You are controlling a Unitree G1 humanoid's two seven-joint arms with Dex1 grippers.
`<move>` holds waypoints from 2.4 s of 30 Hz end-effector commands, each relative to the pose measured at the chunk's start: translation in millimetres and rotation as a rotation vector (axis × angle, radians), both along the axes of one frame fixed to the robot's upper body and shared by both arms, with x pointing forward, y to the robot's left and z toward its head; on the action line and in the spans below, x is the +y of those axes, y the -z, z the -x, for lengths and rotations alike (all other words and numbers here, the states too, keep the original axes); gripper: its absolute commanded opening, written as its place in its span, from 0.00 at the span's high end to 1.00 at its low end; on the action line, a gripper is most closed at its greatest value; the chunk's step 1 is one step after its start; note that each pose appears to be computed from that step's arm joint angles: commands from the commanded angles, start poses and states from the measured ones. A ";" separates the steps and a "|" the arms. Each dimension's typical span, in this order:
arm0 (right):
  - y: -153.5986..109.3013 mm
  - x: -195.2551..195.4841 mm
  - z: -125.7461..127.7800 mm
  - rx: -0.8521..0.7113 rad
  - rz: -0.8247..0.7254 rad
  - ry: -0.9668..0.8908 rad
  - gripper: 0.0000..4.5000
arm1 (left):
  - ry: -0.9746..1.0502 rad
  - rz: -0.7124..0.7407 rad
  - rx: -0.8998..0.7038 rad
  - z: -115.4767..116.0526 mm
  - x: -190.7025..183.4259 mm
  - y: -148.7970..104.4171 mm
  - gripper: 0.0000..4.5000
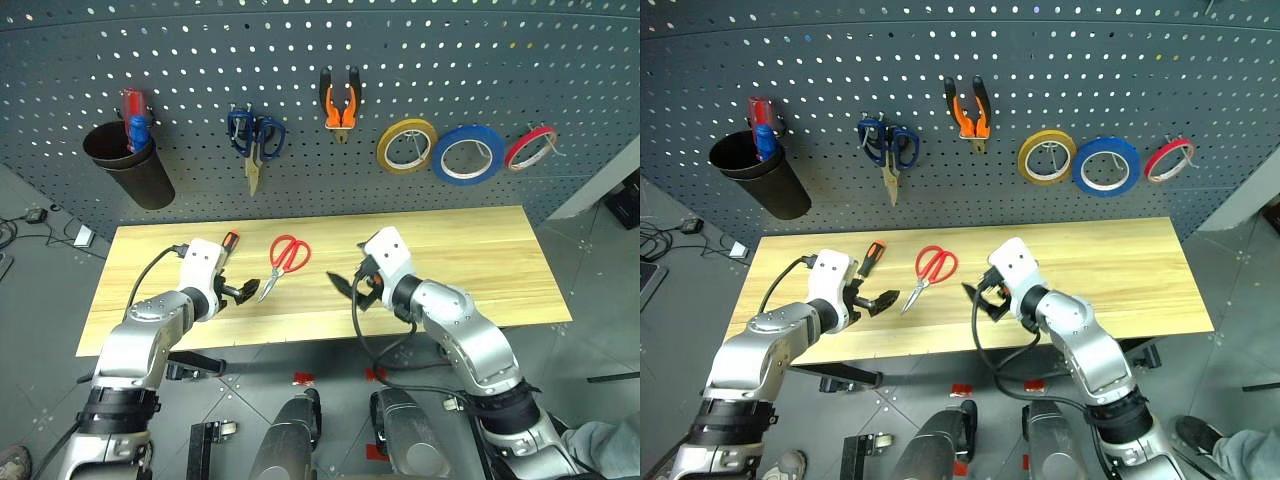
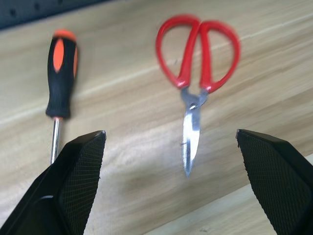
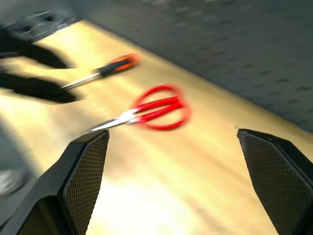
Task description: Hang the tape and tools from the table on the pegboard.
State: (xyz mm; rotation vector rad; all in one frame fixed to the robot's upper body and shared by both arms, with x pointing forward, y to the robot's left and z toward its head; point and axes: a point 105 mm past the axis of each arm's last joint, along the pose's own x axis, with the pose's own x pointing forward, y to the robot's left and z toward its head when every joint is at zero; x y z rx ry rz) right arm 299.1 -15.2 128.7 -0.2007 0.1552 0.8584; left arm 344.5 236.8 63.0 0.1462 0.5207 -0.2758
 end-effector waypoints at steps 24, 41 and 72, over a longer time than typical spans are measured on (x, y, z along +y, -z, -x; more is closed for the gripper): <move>-20.6 13.1 4.7 0.040 -0.049 -0.085 0.00 | 0.200 -0.140 0.334 -22.7 -32.2 71.5 0.55; -23.9 -3.3 9.6 -0.081 0.025 -0.074 0.00 | 0.150 -0.119 -0.173 -29.7 -15.0 12.6 0.92; -81.0 4.7 -0.5 -0.328 -0.146 -0.089 0.00 | 0.024 -0.417 -0.836 19.7 -19.5 -110.3 0.92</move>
